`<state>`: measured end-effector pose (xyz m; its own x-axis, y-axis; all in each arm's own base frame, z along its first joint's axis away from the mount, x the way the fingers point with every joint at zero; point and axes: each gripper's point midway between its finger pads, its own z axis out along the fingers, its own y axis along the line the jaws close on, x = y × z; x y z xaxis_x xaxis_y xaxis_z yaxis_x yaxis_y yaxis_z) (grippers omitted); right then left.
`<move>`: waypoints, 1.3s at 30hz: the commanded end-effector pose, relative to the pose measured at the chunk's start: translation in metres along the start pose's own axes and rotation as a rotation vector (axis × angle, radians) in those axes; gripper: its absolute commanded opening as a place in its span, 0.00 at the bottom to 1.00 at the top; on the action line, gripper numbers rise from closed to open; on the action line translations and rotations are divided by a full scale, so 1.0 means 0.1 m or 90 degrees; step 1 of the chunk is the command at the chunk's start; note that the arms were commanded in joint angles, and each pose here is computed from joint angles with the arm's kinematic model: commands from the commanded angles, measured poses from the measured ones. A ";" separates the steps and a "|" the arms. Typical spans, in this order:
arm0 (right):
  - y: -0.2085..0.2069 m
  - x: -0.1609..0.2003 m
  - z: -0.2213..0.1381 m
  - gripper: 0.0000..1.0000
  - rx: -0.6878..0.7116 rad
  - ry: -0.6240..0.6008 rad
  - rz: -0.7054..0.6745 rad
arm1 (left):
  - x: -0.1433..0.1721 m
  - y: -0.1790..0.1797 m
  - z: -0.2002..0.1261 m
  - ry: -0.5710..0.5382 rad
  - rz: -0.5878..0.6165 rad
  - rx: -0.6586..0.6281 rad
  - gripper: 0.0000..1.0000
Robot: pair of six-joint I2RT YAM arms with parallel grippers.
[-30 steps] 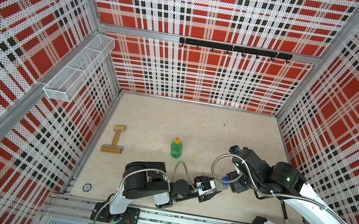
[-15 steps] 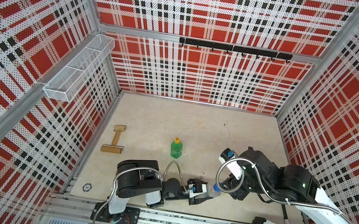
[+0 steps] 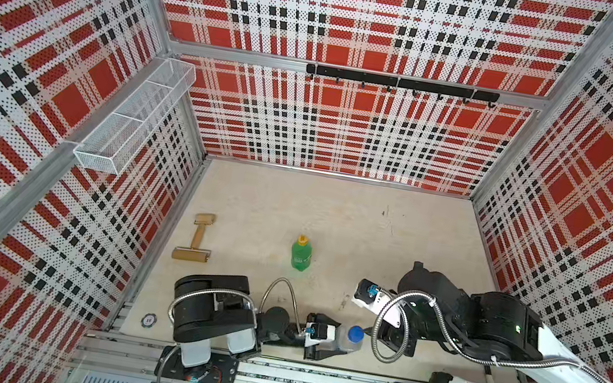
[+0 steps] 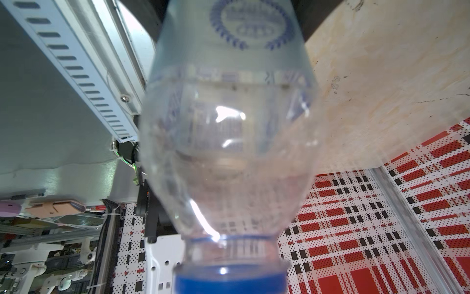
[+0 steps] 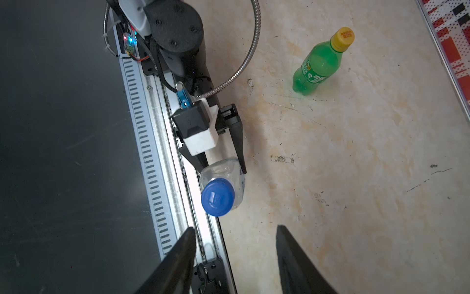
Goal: Screw on the bottle caps
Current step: Screw the bottle cap onto the plastic bottle.
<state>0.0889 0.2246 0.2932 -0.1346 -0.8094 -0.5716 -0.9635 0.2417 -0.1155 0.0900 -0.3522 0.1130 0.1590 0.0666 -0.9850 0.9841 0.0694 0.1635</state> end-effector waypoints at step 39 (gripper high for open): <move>0.34 0.18 0.67 0.50 -0.096 0.141 -0.377 | 0.05 -0.19 -0.08 -0.008 -0.026 0.108 0.57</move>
<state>0.0672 0.2440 0.2236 0.3810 -0.8876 -0.2586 -0.9190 -0.3330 -0.2111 0.0710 -0.3415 0.0981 0.1080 0.0878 -0.9903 0.9913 -0.0842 0.1007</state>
